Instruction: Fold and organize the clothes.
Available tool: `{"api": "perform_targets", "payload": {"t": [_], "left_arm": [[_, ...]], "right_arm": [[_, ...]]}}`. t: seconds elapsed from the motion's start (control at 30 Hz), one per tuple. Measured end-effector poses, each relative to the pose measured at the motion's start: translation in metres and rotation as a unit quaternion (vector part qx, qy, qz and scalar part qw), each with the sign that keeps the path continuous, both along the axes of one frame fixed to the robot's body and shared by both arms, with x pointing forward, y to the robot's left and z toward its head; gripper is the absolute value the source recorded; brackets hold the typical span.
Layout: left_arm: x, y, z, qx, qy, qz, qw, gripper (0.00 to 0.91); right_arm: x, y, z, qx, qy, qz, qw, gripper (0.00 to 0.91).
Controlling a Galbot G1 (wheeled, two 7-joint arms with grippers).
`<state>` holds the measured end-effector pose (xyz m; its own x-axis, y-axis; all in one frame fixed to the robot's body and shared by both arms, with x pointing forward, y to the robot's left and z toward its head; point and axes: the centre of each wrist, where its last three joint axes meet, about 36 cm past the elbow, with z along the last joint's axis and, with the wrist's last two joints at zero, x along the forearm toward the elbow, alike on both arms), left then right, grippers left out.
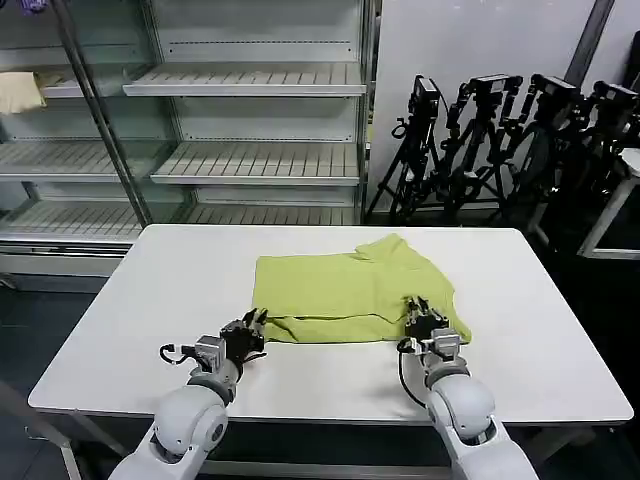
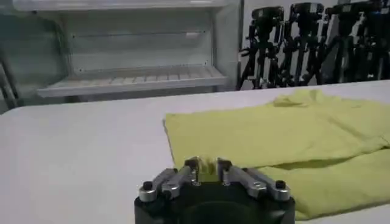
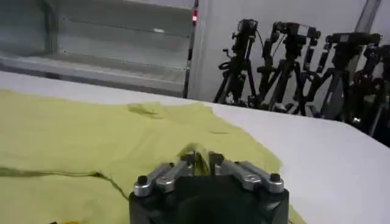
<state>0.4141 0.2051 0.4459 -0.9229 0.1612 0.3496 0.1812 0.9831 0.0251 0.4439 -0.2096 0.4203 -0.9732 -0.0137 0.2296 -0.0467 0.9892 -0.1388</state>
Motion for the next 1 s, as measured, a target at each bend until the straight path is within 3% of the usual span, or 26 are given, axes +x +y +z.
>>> {"api": "perform_targets", "payload": {"t": [0.33, 0.7, 0.77, 0.83, 0.87, 0.9, 0.93, 0.97, 1.0], "left_arm": [[-0.022, -0.002, 0.004, -0.018, 0.001, 0.002, 1.000, 0.907], [-0.027, -0.012, -0.003, -0.033, 0.027, 0.001, 0.999, 0.907], [-0.026, -0.013, -0.005, -0.032, 0.029, 0.002, 0.999, 0.675], [-0.024, -0.013, -0.007, -0.031, 0.031, 0.004, 0.999, 0.191], [-0.023, -0.013, -0.008, -0.031, 0.032, 0.005, 0.999, 0.060], [-0.021, -0.013, -0.009, -0.030, 0.033, 0.006, 0.999, 0.030], [-0.021, -0.013, -0.010, -0.030, 0.035, 0.007, 0.999, 0.030], [-0.020, -0.013, -0.011, -0.030, 0.036, 0.008, 0.999, 0.030], [-0.019, -0.013, -0.012, -0.030, 0.038, 0.009, 0.999, 0.030]], "right_arm": [[-0.033, -0.014, 0.006, 0.005, -0.028, -0.022, 0.999, 0.907], [-0.047, -0.044, 0.003, 0.017, 0.022, -0.070, 0.997, 0.907], [-0.047, -0.046, 0.001, 0.024, 0.036, -0.073, 0.996, 0.907], [-0.046, -0.048, -0.001, 0.032, 0.049, -0.074, 0.996, 0.907], [-0.046, -0.049, -0.002, 0.036, 0.054, -0.074, 0.995, 0.907], [-0.046, -0.050, -0.002, 0.040, 0.059, -0.074, 0.995, 0.846], [-0.045, -0.051, -0.003, 0.044, 0.063, -0.074, 0.994, 0.544], [-0.045, -0.051, -0.003, 0.048, 0.066, -0.074, 0.994, 0.373], [-0.045, -0.052, -0.004, 0.051, 0.068, -0.074, 0.994, 0.071]]}}
